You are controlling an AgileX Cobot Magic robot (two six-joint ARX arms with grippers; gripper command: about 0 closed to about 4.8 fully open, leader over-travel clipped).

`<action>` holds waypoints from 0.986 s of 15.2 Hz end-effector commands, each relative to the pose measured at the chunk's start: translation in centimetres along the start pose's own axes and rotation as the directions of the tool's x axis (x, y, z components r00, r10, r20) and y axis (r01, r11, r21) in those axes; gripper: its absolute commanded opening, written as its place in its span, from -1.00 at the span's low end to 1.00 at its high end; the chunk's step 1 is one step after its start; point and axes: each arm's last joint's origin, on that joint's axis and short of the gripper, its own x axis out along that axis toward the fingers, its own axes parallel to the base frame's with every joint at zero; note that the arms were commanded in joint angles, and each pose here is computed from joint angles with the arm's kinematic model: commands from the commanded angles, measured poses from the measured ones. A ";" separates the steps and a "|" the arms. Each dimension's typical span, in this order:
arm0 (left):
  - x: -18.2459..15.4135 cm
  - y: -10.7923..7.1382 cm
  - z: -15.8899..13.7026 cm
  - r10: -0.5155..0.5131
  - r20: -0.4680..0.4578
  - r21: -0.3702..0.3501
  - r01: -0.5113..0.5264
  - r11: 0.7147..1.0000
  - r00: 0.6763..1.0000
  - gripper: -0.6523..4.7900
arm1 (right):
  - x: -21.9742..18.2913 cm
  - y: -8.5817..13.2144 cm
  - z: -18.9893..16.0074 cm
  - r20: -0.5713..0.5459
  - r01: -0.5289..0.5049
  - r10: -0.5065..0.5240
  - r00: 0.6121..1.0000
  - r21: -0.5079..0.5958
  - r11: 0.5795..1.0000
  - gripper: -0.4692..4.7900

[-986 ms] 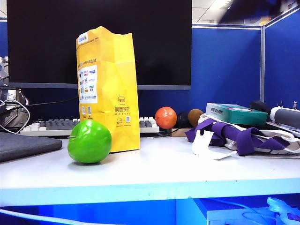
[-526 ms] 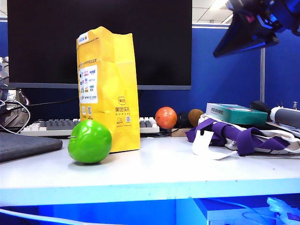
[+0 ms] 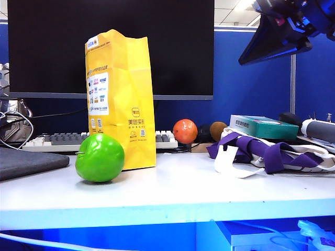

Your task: Pick up the green apple and throw it into the yellow paper bag.

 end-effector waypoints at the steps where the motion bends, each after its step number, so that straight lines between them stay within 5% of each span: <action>1: 0.0 -0.1 -0.1 -0.036 -0.016 -0.001 0.036 0.999 0.999 1.00 | -0.1 0.0 0.3 0.020 -0.016 0.016 1.000 0.000 1.000 -0.83; 3: 0.3 -0.3 -0.7 -0.041 -0.048 0.005 0.041 0.999 0.998 1.00 | -0.1 0.1 0.2 0.018 -0.031 0.031 0.999 0.001 1.000 -0.83; 6: 0.3 -0.4 -1.4 -0.012 0.123 -0.026 0.015 1.000 0.992 1.00 | -0.5 0.1 0.6 0.104 -0.012 0.013 0.994 -0.012 1.000 -0.83; 8: 0.2 -0.6 -2.9 -0.010 0.129 -0.027 0.014 1.000 0.992 1.00 | -1.0 0.2 0.2 0.238 0.014 -0.006 0.971 -0.030 0.999 -0.83; 11: 0.1 -0.6 -4.6 0.010 0.147 -0.033 -0.005 0.999 0.989 1.00 | -2.5 0.7 -1.8 0.241 0.011 -0.004 0.971 -0.030 0.999 -0.83; 15: -0.7 0.4 -8.3 0.177 0.163 -0.064 -0.169 0.984 0.971 1.00 | -5.5 1.5 -4.6 0.310 0.028 -0.015 0.951 -0.038 0.999 -0.83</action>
